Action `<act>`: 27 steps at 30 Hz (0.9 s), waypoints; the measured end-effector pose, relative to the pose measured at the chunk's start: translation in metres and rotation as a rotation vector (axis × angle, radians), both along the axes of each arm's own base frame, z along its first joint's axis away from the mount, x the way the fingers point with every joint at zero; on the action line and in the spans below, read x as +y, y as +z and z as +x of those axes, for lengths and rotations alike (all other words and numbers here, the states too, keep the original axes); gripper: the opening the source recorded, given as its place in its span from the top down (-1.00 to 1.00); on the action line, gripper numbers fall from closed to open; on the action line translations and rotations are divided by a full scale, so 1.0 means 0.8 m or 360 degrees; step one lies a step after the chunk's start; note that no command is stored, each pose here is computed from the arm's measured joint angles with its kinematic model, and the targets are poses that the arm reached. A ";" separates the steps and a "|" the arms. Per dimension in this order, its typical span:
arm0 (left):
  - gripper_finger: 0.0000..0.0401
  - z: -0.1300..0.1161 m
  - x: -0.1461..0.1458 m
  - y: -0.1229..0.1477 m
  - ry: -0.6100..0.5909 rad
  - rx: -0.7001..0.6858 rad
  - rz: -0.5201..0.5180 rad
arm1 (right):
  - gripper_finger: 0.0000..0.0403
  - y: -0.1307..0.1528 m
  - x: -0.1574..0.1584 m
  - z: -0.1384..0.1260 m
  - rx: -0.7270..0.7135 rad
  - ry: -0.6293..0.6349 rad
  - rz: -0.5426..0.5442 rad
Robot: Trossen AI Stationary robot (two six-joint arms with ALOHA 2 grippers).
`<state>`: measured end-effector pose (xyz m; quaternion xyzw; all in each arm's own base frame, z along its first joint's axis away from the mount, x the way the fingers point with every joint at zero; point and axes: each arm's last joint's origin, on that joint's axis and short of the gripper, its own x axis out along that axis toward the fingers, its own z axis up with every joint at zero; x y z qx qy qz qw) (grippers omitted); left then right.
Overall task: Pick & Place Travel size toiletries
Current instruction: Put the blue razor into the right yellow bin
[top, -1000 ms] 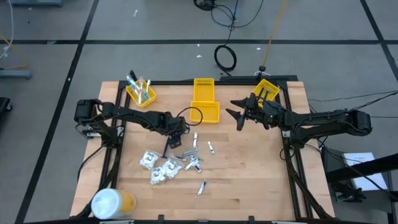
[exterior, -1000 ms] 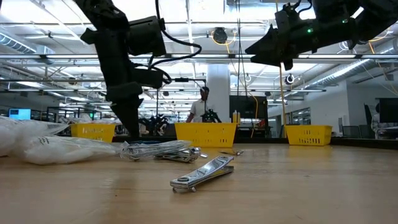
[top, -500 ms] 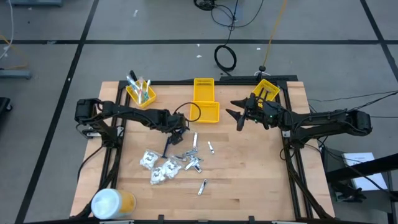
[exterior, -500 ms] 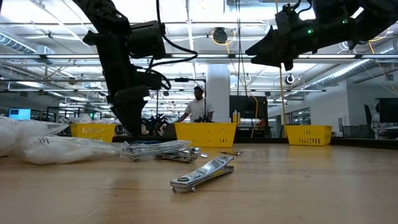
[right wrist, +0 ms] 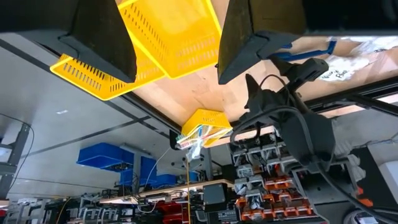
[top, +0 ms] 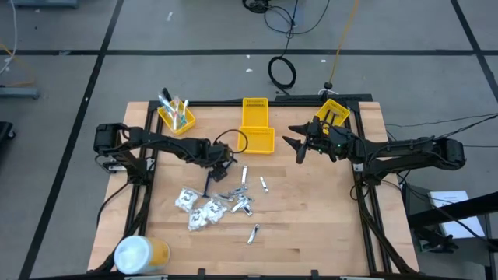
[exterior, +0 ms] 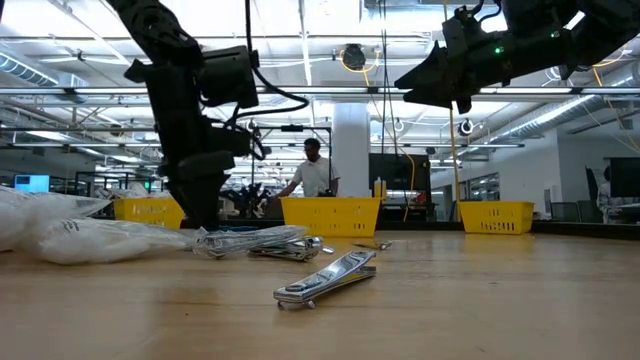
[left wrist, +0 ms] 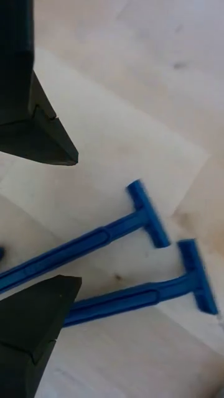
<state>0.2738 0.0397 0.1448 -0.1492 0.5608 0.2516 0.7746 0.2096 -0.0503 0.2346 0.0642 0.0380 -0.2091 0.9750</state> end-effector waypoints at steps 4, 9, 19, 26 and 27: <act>-0.49 -0.003 -0.003 -0.004 0.0099 -0.0018 -0.0128 | -0.05 0.000 0.000 0.000 -0.0005 -0.0002 0.0010; -0.49 -0.011 -0.010 -0.012 0.0192 0.0023 -0.0172 | -0.05 0.000 0.000 0.000 -0.0006 -0.0002 0.0013; -0.45 -0.018 -0.015 -0.018 0.0278 0.0039 -0.0198 | -0.05 0.000 0.000 0.000 -0.0007 -0.0001 0.0011; 0.10 -0.017 -0.016 -0.019 0.0271 0.0028 -0.0197 | -0.05 0.000 0.000 0.000 -0.0010 -0.0002 0.0018; 0.20 -0.017 -0.016 -0.019 0.0268 0.0022 -0.0196 | -0.05 0.000 0.000 0.000 -0.0010 -0.0002 0.0018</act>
